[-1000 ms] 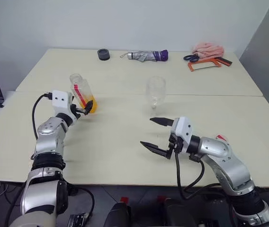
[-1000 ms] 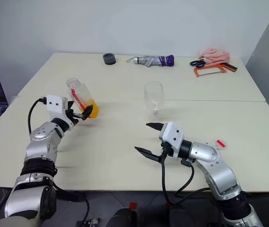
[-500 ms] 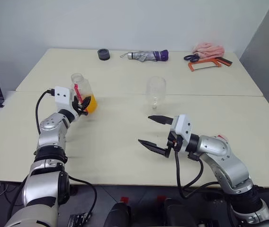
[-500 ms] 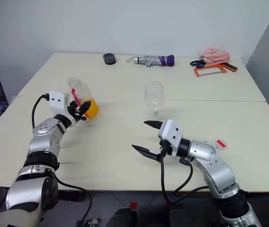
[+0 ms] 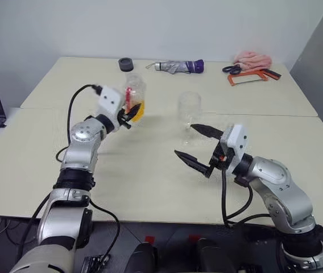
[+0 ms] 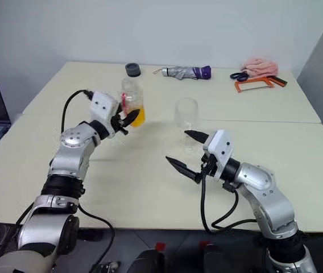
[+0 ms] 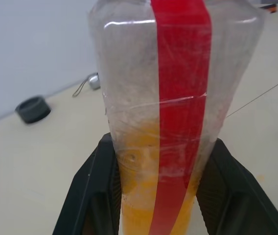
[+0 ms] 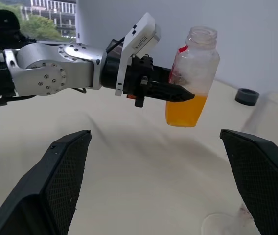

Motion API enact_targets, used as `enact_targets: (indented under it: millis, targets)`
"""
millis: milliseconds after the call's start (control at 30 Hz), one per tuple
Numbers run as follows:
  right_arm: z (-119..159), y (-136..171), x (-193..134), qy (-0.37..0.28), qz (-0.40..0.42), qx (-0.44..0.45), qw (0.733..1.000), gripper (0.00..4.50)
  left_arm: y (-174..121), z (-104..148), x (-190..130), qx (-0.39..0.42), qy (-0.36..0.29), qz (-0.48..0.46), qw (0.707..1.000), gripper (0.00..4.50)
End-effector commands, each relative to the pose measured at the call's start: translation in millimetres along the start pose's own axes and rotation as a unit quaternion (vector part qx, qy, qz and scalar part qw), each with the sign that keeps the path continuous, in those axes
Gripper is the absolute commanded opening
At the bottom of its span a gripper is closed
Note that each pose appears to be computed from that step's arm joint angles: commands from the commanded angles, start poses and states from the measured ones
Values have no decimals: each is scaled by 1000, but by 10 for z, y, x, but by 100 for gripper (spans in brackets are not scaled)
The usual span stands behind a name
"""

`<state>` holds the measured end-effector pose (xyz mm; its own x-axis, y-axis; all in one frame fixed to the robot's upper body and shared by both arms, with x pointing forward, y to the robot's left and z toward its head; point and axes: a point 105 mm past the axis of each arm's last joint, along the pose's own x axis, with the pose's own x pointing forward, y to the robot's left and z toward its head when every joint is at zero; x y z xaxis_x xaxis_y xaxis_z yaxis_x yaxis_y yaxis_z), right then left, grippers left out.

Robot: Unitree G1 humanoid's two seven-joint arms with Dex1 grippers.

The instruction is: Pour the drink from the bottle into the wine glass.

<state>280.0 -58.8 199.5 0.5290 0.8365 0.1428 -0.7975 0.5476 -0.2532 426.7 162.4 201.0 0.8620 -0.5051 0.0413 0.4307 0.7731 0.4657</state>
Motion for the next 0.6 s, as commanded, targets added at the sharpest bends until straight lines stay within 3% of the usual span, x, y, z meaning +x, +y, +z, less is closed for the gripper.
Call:
enact_targets:
  millis: [33, 267, 600]
  targets:
    - [184, -133, 29, -32, -51, -4, 998, 450, -62, 490, 170, 93, -59, -18, 994, 166]
    - [141, -320, 63, -18, -125, -15, 992, 450, -158, 690, 353, 173, -89, -34, 980, 166]
    - [143, -399, 32, -22, -157, -39, 987, 450, -155, 837, 431, 307, -121, -31, 943, 166]
